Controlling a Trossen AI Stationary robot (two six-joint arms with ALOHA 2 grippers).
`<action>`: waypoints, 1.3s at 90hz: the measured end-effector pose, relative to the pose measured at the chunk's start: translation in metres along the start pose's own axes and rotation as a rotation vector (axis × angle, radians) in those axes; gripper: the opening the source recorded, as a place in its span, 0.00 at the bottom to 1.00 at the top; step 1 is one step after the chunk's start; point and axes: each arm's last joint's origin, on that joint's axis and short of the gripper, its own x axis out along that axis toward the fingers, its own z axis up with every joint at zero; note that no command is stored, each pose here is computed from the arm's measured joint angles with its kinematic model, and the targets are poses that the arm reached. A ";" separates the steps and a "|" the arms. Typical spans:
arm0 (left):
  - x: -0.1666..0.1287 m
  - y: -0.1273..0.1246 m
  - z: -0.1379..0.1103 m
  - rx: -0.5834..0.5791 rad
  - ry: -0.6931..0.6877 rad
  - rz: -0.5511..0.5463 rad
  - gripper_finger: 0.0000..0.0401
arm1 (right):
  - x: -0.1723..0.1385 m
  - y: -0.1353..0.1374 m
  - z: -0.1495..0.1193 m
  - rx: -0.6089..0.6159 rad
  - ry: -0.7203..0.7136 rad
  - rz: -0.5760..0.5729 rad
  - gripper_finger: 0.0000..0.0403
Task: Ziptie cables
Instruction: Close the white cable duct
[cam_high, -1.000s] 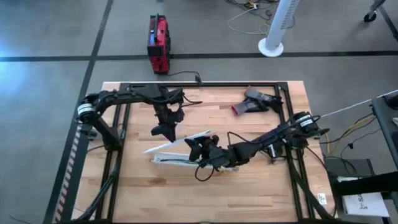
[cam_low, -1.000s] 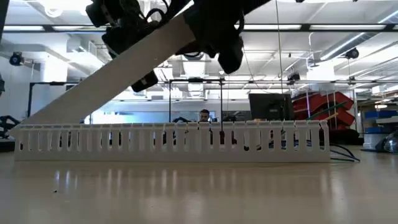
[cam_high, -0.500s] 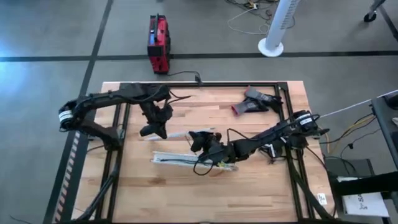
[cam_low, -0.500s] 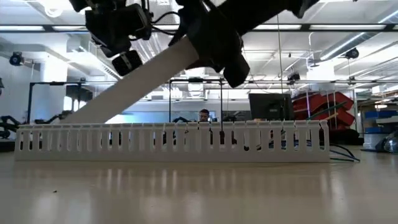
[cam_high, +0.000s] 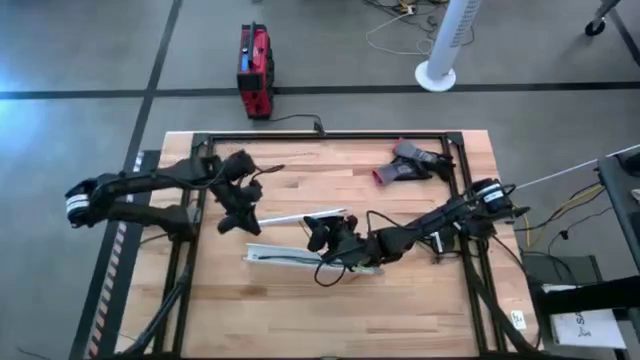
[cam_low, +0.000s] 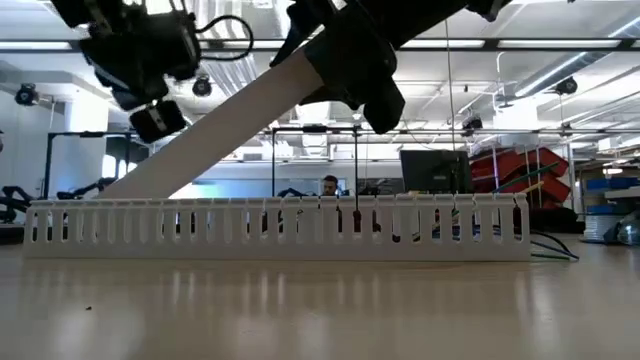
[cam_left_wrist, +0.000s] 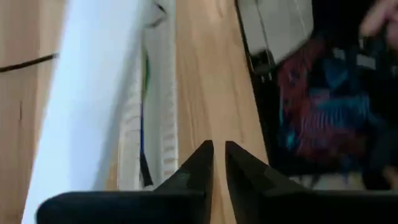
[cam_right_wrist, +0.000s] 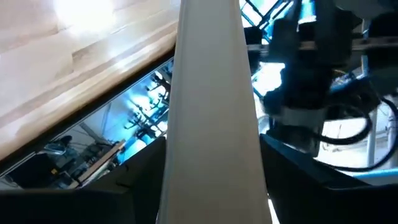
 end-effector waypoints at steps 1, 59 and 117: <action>0.001 0.001 -0.001 -0.008 -0.003 0.000 0.10 | 0.000 0.000 0.000 0.000 0.000 0.000 0.53; 0.015 0.019 0.003 0.006 -0.166 0.043 0.51 | 0.001 0.000 -0.001 0.015 -0.003 -0.001 0.53; -0.018 -0.004 0.032 0.192 -0.156 0.177 0.87 | 0.000 -0.004 0.001 -0.013 -0.050 -0.021 0.47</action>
